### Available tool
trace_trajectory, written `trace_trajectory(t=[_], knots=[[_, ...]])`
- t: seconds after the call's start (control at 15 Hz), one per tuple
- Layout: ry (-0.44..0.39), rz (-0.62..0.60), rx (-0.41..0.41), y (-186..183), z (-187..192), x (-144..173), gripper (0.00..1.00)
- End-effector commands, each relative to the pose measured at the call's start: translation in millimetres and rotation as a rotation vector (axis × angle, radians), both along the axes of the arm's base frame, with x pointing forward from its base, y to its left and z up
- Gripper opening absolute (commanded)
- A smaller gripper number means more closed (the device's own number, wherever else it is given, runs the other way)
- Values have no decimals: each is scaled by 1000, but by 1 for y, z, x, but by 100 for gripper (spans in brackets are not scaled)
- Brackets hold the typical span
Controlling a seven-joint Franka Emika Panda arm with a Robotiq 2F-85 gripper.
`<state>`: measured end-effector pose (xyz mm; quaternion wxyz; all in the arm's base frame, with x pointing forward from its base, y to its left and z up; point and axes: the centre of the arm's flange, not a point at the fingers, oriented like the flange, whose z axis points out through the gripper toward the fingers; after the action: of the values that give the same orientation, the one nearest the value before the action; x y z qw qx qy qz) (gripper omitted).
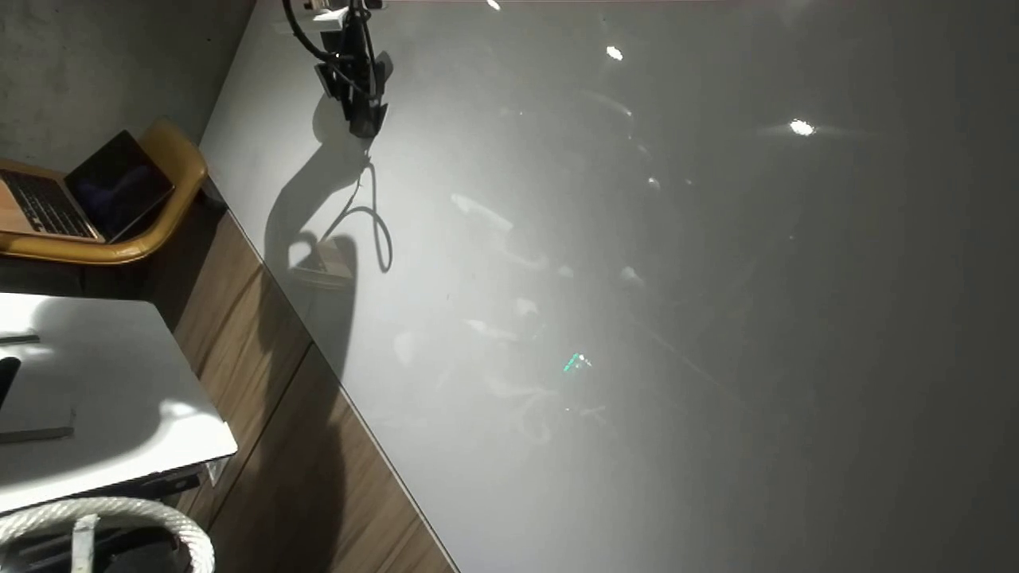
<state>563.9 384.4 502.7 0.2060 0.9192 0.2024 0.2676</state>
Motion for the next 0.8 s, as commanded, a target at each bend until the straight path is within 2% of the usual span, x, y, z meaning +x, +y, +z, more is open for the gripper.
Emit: trace_trajectory(t=[0.0, 0.47, 0.6, 0.73], knots=[[-34, -37, -43, -67, 19, 34, 28], [-22, -167, -67, -169, 26, 31, 28], [-11, -179, -65, -173, 18, 31, 28], [2, -162, -56, -153, -4, 29, 28]])
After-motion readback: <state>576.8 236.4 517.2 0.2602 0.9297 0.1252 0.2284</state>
